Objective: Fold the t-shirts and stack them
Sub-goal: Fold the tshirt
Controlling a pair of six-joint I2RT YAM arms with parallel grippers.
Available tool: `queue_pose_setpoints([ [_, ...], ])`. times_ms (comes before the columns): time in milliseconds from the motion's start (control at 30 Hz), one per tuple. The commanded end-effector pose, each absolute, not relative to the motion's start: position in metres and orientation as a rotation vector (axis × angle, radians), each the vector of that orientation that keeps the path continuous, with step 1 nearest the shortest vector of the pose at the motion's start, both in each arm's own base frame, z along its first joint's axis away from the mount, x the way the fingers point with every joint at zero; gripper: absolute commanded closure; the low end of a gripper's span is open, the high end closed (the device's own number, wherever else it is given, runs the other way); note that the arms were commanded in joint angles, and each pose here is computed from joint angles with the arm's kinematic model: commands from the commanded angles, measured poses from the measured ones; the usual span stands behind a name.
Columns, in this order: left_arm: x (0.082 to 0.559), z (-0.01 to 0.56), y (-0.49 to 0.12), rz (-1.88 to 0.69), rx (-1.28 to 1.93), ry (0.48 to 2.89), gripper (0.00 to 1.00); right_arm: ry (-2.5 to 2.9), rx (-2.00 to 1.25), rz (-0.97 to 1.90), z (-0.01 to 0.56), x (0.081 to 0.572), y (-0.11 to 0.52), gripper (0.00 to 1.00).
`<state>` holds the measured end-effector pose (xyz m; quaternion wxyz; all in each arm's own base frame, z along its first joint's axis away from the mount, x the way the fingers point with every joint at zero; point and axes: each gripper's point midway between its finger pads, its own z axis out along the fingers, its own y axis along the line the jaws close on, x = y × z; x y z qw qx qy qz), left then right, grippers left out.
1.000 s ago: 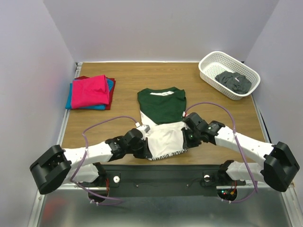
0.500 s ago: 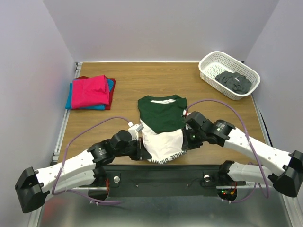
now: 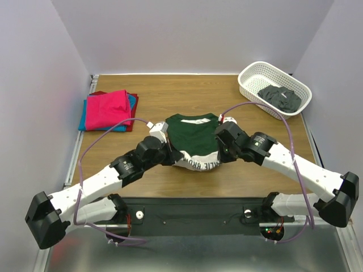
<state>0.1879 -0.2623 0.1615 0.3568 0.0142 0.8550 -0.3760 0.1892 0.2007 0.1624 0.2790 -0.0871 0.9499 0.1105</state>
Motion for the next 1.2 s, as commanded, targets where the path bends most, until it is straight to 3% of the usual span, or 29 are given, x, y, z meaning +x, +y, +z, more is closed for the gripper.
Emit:
queue_pose_setpoints([
  [0,0.227,0.212,-0.265,-0.966,0.031,2.017,1.00,2.363,-0.182,0.212,0.199,0.228,0.201,1.00],
  [833,0.313,0.232,-0.257,-0.929,0.098,1.931,1.00,2.259,-0.116,0.056,0.225,0.328,0.192,1.00],
  [1167,0.277,0.219,-0.251,-0.966,0.187,2.007,1.00,2.349,-0.239,0.324,0.213,0.282,0.211,1.00],
])
